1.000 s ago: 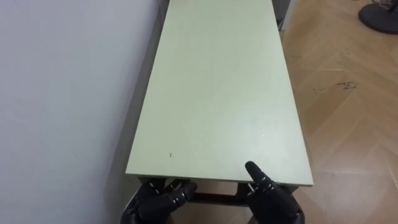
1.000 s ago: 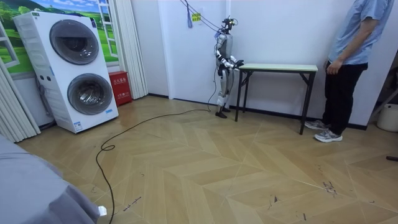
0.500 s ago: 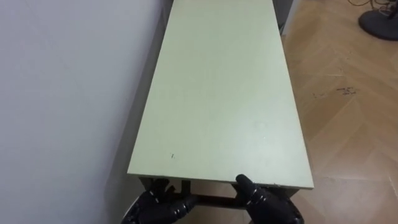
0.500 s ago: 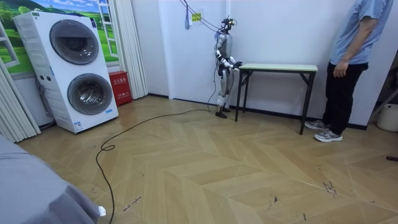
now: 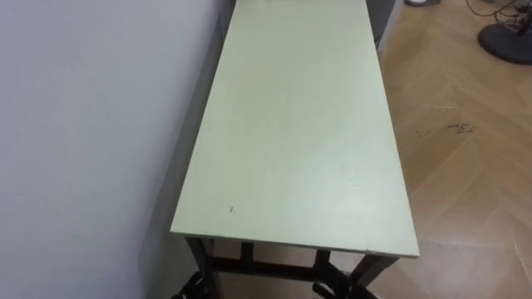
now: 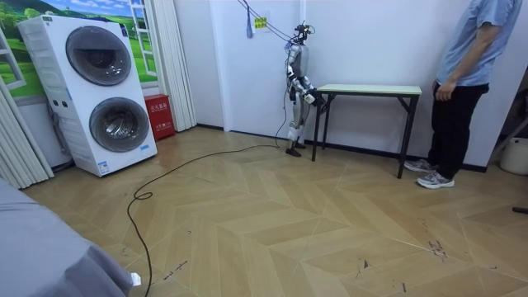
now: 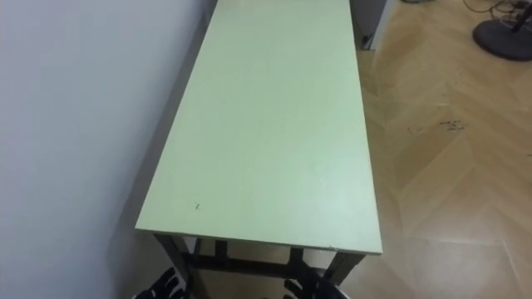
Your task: Move table with human
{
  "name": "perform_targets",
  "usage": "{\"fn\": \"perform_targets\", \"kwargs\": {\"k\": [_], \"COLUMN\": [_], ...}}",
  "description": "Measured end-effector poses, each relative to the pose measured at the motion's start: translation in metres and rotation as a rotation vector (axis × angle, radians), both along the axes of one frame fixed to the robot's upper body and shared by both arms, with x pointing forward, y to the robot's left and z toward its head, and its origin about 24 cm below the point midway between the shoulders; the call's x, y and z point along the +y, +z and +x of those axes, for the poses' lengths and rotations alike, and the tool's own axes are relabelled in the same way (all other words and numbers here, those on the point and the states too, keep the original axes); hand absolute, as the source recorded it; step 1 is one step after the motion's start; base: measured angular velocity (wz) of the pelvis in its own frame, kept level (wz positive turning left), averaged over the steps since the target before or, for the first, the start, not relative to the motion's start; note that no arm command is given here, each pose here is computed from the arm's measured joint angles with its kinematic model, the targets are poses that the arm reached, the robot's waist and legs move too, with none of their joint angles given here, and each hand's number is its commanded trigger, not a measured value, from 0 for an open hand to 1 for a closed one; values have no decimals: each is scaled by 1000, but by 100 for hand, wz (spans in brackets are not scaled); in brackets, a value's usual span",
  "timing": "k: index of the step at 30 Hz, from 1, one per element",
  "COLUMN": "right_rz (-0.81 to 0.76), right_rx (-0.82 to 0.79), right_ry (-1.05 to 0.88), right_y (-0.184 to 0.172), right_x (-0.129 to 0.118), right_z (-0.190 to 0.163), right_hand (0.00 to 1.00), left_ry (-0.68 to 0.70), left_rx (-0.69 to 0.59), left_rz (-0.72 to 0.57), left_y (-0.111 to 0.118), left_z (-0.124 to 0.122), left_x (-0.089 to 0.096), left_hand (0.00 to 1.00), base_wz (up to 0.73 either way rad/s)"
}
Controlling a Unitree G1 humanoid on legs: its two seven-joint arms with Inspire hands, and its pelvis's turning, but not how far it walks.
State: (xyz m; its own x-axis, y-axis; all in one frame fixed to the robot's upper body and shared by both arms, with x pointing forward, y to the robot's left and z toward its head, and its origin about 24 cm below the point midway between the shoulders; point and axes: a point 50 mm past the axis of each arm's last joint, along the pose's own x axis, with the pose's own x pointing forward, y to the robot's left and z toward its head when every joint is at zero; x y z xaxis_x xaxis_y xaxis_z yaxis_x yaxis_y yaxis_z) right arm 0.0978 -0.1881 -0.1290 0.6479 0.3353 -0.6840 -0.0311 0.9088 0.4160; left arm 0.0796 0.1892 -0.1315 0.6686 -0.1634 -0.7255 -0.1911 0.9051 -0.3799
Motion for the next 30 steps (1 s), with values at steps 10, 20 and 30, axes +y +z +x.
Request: {"fn": "perform_targets", "kwargs": {"k": [10, 20, 30], "right_rz": [-128, -228, -274], "right_rx": [178, 326, 433], "right_ry": [-58, -203, -344], "right_y": [-19, -31, -35], "right_x": [-22, -41, -50], "right_z": [-31, -60, -82], "right_hand": [0, 0, 0], "left_ry": [70, 167, 175], "left_rx": [89, 202, 323], "left_rz": [30, 59, 106], "left_y": [-13, -25, -34], "left_z": [-10, -29, -54], "left_x": [9, 11, 13], "left_hand": [0, 0, 0], "base_wz": [1, -4, 0]}}
